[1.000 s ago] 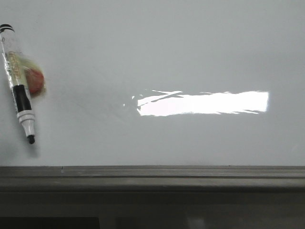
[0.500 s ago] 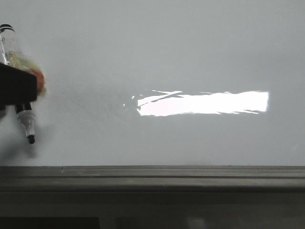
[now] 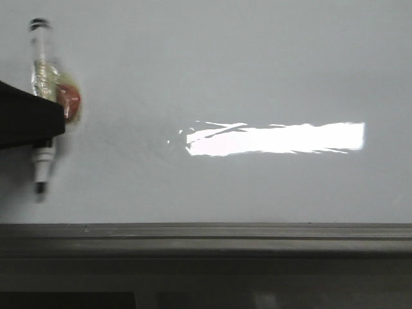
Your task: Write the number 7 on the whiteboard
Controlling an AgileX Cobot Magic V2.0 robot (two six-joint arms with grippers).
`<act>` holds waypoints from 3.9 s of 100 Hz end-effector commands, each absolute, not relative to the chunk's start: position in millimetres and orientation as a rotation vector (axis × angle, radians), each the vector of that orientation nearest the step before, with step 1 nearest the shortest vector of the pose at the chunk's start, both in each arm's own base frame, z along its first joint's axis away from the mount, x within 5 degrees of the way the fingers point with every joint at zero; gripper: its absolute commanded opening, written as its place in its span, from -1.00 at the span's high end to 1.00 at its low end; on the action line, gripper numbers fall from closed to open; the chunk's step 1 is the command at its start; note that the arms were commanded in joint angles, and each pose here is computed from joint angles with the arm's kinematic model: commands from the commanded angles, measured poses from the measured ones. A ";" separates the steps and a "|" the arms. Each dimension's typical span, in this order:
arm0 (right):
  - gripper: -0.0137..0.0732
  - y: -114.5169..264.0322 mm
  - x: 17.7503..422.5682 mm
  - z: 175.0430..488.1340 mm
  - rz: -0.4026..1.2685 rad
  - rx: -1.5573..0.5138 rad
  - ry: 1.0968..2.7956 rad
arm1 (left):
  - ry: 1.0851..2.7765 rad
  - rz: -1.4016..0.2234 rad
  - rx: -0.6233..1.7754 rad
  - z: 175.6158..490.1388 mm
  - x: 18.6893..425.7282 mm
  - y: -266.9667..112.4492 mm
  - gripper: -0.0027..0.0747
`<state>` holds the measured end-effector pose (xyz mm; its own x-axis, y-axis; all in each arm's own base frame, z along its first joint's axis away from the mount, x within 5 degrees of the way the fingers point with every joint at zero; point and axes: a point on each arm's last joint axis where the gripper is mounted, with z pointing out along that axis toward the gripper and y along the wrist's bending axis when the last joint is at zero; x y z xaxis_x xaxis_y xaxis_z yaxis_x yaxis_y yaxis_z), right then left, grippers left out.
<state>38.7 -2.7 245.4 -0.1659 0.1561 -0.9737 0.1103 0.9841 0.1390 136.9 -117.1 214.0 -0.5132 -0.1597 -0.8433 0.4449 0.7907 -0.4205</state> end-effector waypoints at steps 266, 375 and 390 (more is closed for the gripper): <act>-0.05 177.5 104.3 349.5 0.655 -0.992 1.463 | 1.347 -0.473 1.258 293.9 77.1 -149.0 0.98; 0.83 201.4 116.1 314.8 0.719 -0.998 1.717 | 1.398 -0.527 1.215 293.0 76.9 -149.4 0.19; 0.83 206.5 118.6 305.1 0.725 -1.000 1.771 | 1.496 -0.570 1.179 281.5 76.4 -147.1 -0.13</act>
